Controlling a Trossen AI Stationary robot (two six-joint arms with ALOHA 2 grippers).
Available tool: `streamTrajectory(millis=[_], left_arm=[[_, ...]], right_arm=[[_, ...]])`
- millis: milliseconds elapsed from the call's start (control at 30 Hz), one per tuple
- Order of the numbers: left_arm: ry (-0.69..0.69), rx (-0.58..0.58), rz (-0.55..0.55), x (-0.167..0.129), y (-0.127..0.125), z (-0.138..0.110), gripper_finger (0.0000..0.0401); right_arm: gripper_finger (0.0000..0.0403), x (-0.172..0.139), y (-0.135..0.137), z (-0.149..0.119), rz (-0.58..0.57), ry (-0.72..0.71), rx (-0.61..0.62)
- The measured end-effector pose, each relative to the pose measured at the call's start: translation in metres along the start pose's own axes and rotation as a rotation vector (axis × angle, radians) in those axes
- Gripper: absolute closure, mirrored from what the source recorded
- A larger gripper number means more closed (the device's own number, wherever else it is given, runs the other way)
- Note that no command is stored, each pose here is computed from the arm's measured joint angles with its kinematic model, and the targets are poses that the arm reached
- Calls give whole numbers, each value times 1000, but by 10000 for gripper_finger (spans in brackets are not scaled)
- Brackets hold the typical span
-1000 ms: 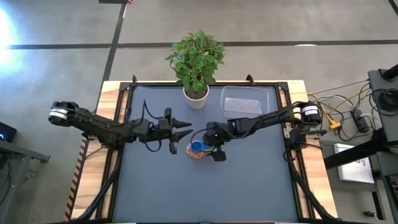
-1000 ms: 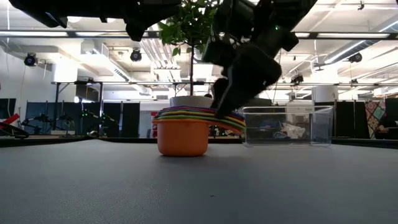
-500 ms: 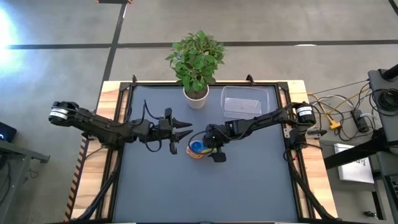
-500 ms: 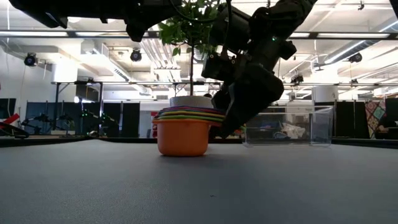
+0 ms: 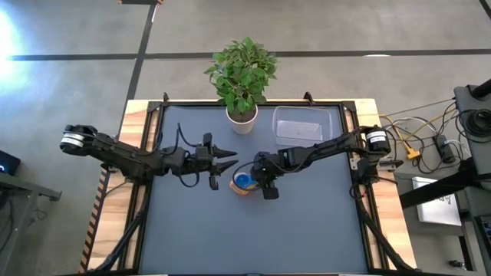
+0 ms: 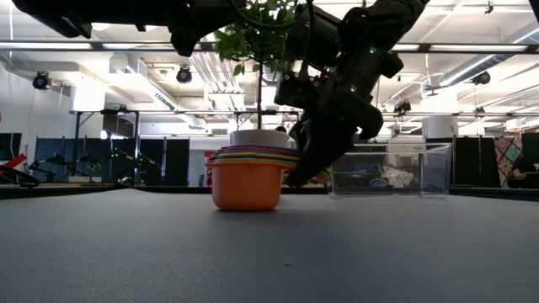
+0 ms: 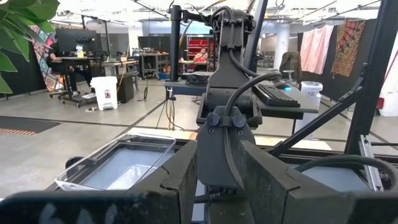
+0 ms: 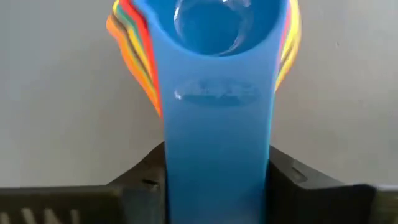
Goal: Nest measuring cups in basket
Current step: Put the stacked measuring cups into the transparent bin
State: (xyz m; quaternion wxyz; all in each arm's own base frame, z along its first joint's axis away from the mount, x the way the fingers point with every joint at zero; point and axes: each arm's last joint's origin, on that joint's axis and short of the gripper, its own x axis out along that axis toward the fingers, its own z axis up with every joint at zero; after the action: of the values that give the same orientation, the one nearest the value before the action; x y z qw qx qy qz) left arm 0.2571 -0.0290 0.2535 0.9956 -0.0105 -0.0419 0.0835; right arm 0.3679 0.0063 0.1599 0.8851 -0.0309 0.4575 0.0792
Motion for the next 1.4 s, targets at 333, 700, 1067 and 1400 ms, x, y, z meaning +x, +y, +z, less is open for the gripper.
streamTrajectory(millis=[333,700,1067,1400], left_arm=[[5,2,0,1,0,-1,301],[1,14,0,1,0,-1,301],[-2,14,0,1,0,-1,301],[-9,12,0,1,0,0,301]], right_arm=[[271,-3,4,-2,2,27,10],[272,-25,8,6,4,-23,0],[272,-75,13,-1,-6,-106,1],[273,-144,-8,-41,-101,-240,100]])
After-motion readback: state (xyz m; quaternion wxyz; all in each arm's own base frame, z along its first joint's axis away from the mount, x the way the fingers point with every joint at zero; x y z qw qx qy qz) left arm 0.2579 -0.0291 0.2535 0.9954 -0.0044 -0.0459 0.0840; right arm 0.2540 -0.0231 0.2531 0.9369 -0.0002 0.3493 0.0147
